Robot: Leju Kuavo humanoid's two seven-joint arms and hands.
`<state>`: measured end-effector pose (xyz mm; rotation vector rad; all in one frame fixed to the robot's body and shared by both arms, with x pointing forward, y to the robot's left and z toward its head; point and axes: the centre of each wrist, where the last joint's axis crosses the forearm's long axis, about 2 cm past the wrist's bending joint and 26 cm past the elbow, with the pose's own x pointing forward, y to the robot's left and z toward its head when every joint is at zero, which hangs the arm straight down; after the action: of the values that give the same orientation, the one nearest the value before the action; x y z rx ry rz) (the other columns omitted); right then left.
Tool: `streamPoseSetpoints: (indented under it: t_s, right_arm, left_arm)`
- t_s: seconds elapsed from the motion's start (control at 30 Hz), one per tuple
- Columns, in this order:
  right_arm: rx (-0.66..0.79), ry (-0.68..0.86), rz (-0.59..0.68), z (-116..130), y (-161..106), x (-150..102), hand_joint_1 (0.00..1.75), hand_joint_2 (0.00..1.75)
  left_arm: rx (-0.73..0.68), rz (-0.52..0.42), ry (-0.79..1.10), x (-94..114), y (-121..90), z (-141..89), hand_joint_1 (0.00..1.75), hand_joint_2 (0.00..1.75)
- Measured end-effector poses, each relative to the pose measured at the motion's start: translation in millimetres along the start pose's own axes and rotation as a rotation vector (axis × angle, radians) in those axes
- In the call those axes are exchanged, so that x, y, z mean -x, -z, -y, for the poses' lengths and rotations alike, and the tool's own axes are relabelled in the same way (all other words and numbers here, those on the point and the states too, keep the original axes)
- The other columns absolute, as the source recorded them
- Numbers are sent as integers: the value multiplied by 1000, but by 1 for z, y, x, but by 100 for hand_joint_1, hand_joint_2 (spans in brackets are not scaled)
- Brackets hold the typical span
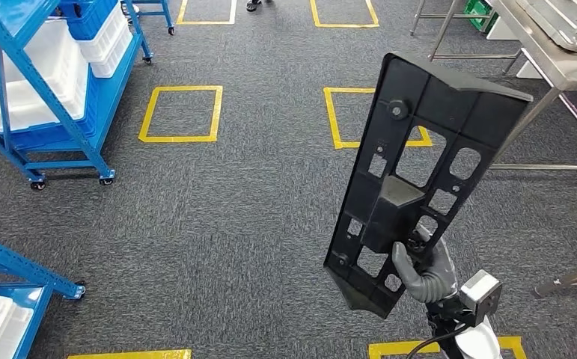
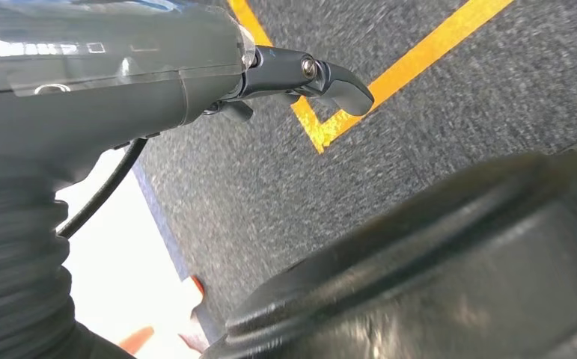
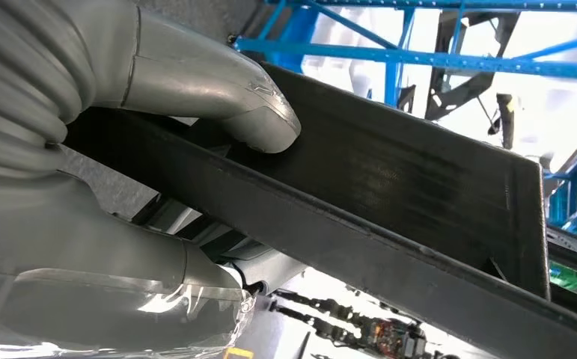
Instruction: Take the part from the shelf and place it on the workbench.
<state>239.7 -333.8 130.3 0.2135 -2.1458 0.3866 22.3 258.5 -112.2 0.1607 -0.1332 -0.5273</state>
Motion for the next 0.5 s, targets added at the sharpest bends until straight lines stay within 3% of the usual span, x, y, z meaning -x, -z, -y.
streamPoseSetpoints:
  t_s: [0.23, 0.5]
  right_arm:
    - [-103, -9, 69, -41, 3, -21, 175, 175]
    - [-31, 33, 90, -36, 6, -28, 175, 175]
  left_arm:
    - [-5, 9, 2, 2, 0, 1, 0, 175]
    - [-13, 16, 2, -5, 1, -3, 0, 175]
